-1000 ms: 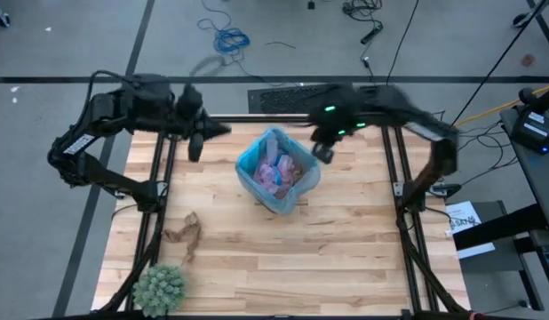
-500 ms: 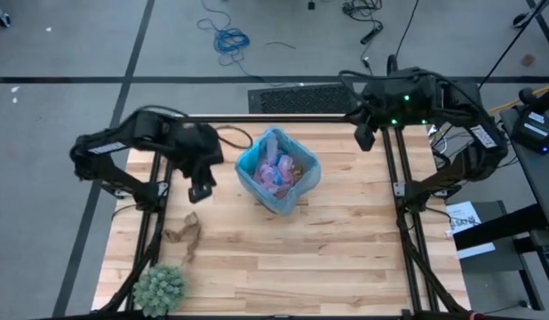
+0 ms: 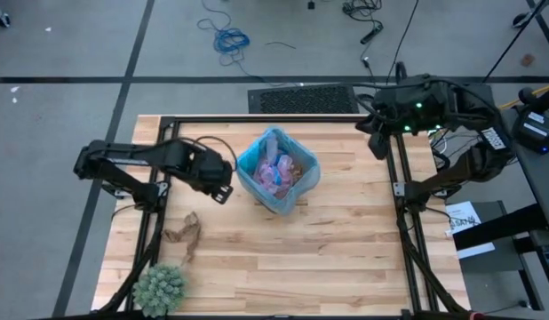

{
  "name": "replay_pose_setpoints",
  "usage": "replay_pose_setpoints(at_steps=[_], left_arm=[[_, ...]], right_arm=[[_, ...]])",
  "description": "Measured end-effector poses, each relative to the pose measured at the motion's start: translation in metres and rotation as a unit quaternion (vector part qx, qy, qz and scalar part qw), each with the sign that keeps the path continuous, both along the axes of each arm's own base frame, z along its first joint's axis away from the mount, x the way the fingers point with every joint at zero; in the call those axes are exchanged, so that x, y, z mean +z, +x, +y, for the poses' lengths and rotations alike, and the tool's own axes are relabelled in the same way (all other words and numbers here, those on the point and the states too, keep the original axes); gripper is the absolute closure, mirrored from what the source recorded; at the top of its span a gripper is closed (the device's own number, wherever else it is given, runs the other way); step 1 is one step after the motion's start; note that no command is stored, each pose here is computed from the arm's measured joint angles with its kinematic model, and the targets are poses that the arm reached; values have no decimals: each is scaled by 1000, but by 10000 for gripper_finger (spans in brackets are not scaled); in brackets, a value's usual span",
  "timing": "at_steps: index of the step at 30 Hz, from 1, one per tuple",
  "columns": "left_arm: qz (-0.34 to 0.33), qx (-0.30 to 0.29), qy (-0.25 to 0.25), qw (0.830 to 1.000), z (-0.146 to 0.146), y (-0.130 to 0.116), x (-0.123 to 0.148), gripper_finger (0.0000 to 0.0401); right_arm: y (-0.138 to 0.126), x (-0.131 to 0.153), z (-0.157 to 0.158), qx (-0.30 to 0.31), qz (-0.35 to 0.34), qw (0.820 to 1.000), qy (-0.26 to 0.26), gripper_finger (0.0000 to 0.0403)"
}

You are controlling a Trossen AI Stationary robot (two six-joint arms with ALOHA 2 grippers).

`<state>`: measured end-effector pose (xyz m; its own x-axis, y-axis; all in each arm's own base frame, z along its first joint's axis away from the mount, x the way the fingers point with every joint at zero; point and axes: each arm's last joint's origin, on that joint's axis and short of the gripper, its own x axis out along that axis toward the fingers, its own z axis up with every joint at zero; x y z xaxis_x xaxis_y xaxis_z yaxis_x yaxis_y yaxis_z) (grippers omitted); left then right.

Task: Pick and place trash into bin
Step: Put the brown paper into the brown trash bin

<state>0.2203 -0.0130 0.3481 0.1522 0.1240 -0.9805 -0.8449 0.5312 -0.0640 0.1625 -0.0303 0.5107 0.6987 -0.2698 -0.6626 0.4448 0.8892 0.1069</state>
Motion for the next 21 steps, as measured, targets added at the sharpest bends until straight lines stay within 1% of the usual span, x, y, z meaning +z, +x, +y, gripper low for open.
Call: replay_pose_setpoints(at_steps=[5, 7, 10, 15, 18, 21], left_arm=[[3, 112, -26, 993, -18, 10, -23, 401], [15, 135, -39, 990, -27, 15, -32, 401], [59, 139, -49, 987, -42, 25, -51, 401], [134, 145, -26, 980, -59, 39, -87, 401], [183, 152, -14, 971, -66, 46, -110, 399], [221, 154, -23, 963, -71, 51, -126, 384]], right_arm=[[-23, 6, 4, 38, -4, 999, -37, 403], [-34, 9, 6, 51, -16, 998, -40, 403], [-48, 13, 10, 70, -39, 996, -36, 403], [-66, 17, 13, 77, -61, 994, -38, 403], [-71, 18, 14, 77, -69, 994, -40, 403], [-71, 18, 14, 77, -70, 994, -41, 403]])
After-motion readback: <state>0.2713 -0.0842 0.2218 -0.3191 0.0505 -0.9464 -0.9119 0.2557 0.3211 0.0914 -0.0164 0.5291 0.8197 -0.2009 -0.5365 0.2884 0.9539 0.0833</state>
